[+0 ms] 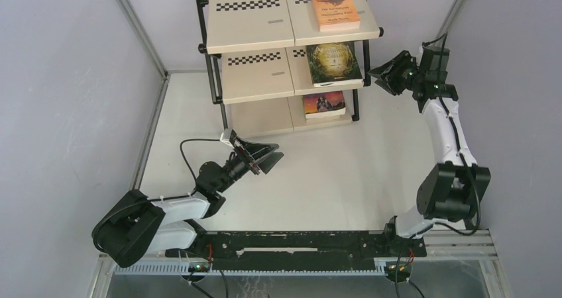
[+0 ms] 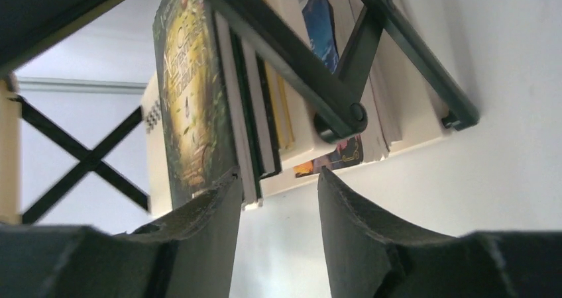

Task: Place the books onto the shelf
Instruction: Place the book on the shelf, then adjust the book on the shelf.

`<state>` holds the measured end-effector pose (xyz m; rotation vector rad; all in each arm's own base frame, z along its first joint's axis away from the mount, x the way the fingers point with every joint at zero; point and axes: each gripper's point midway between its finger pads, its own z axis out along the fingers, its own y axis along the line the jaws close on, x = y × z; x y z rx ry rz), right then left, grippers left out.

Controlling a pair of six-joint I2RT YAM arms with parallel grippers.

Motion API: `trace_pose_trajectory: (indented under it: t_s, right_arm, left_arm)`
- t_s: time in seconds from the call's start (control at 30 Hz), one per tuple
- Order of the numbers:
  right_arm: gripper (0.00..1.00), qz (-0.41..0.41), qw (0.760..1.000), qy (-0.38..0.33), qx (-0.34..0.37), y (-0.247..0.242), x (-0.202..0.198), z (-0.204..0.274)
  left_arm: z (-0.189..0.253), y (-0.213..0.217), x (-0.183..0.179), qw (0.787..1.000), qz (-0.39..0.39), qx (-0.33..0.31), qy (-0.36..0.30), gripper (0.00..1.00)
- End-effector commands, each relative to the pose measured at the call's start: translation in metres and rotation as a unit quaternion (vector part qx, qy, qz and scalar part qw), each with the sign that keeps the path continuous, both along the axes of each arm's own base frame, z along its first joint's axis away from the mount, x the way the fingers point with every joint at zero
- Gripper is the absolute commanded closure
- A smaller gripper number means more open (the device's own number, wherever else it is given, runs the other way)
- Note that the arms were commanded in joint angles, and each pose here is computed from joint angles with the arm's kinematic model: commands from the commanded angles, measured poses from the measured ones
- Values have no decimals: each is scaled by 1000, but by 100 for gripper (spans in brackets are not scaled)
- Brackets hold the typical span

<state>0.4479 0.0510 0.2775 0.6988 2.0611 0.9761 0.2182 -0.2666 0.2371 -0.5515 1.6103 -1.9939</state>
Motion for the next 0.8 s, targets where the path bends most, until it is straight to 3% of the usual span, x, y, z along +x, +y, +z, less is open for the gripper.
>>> trace_pose_trajectory:
  t_s: [0.0, 0.27, 0.57, 0.77]
  right_arm:
    - [49, -13, 987, -77, -144, 6, -25, 33]
    - [69, 1, 961, -118, -251, 35, -55, 26]
    - [96, 46, 952, -135, -271, 78, -52, 18]
    - [100, 57, 950, -137, -275, 93, -39, 17]
  left_arm:
    - [24, -1, -1, 999, -3, -18, -41, 30]
    - [2, 1, -5, 999, 3, 37, -35, 30]
    - [-7, 4, -8, 993, 12, 109, -43, 29]
    - [-11, 9, -8, 990, 23, 134, -43, 29]
